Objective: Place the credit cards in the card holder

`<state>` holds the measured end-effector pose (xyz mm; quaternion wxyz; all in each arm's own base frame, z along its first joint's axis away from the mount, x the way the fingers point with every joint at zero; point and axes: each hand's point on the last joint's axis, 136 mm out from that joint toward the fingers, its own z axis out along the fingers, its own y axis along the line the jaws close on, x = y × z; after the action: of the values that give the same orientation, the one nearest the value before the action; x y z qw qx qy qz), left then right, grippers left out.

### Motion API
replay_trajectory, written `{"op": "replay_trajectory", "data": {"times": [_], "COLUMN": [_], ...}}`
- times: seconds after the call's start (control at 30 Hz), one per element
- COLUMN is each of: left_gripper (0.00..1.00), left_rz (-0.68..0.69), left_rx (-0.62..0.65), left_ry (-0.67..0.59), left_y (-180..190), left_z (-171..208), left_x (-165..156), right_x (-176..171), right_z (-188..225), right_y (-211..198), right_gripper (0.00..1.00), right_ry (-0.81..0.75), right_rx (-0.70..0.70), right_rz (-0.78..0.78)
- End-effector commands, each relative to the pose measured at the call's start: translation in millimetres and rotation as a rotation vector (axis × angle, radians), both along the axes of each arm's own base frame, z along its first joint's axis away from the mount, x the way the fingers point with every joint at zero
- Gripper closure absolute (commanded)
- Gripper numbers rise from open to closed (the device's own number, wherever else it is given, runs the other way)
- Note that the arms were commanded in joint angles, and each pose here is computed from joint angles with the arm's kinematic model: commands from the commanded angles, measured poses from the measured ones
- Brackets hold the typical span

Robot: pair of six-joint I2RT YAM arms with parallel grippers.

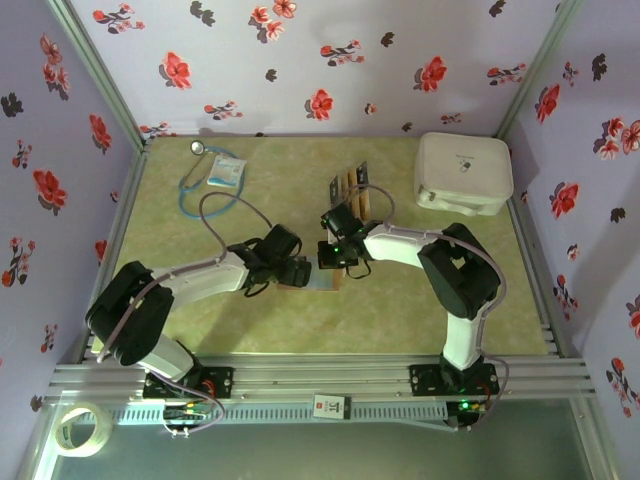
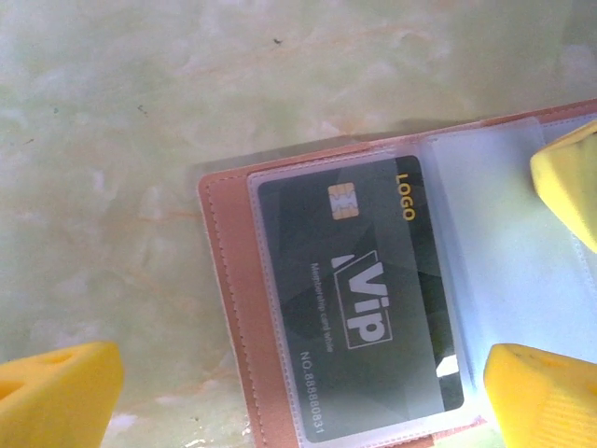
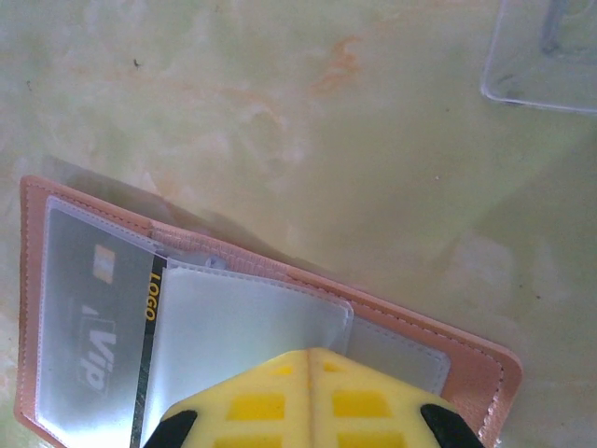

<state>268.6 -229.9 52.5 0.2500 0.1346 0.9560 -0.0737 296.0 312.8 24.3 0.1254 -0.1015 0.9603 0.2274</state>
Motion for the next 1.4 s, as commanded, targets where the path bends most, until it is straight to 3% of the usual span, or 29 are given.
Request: {"op": "replay_trajectory", "data": {"times": [0.0,0.4,0.9,1.13,1.37], "left_gripper": [0.00,0.00,0.00,0.00,0.00], "left_rz": [-0.014,-0.035,-0.025,-0.016,-0.013], "left_rx": [-0.023,-0.011,0.107,0.105,0.102], "left_ry": [-0.028,-0.022,-0.005,-0.006,-0.005], "left_y": [-12.2,-20.4,-2.7,-1.1,-0.2], "left_z": [6.0,-9.3,-33.6,-33.2,-33.5], "left_x": [5.2,1.2,-4.0,-4.6,-6.2], "right_x": [-5.0,-5.6,-5.4,4.6,1.6], "right_z": [-8.0,-7.7,-0.9,27.2,17.2], "right_y": [2.4,4.2,6.5,-4.9,-6.4], "right_gripper": [1.00,1.00,1.00,0.80,0.76], "right_ry": [0.030,0.030,0.022,-0.040,-0.017], "right_rx": [-0.004,0.002,0.009,0.030,0.041], "right_rz": [-0.004,-0.005,-0.004,-0.058,-0.077]}}
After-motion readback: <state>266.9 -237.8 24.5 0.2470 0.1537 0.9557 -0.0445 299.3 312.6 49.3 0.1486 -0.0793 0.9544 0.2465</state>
